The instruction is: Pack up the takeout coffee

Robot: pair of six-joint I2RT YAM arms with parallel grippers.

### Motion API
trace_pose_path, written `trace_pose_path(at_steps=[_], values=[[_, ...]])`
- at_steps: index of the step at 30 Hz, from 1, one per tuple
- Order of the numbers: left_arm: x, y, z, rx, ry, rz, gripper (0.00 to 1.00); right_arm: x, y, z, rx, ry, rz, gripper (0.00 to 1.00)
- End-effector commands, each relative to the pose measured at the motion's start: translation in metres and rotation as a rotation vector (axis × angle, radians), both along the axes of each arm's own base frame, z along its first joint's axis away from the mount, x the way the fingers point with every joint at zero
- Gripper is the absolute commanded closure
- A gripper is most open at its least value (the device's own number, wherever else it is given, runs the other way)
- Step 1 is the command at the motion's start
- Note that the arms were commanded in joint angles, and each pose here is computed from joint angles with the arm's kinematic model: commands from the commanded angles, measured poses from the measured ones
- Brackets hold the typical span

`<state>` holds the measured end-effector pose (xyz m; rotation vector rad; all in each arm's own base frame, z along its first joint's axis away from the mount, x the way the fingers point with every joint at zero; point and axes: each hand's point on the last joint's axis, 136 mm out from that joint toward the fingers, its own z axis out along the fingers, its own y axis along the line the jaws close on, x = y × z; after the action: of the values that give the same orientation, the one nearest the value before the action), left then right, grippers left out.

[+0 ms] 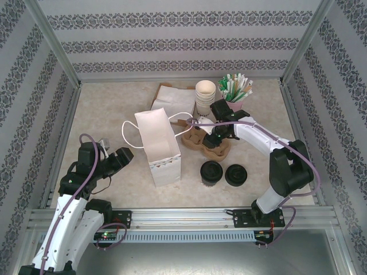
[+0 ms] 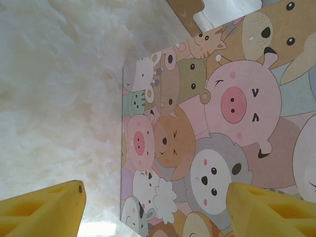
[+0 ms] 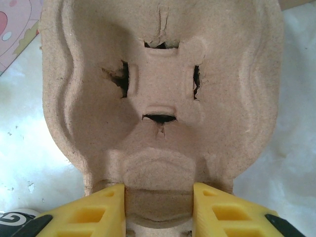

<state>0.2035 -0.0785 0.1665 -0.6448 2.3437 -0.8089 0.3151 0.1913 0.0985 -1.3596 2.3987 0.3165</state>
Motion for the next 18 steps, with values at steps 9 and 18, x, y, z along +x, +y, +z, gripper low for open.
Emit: trace_pose_path(at_steps=[9, 18], values=[[-0.002, -0.003, 0.004, -0.012, -0.009, -0.004, 0.24, 0.003, 0.011, 0.015, 0.077, -0.012, 0.011, 0.62], [-0.001, -0.003, 0.005, -0.011, -0.013, -0.005, 0.24, 0.001, 0.011, 0.012, 0.089, 0.008, 0.019, 0.62]])
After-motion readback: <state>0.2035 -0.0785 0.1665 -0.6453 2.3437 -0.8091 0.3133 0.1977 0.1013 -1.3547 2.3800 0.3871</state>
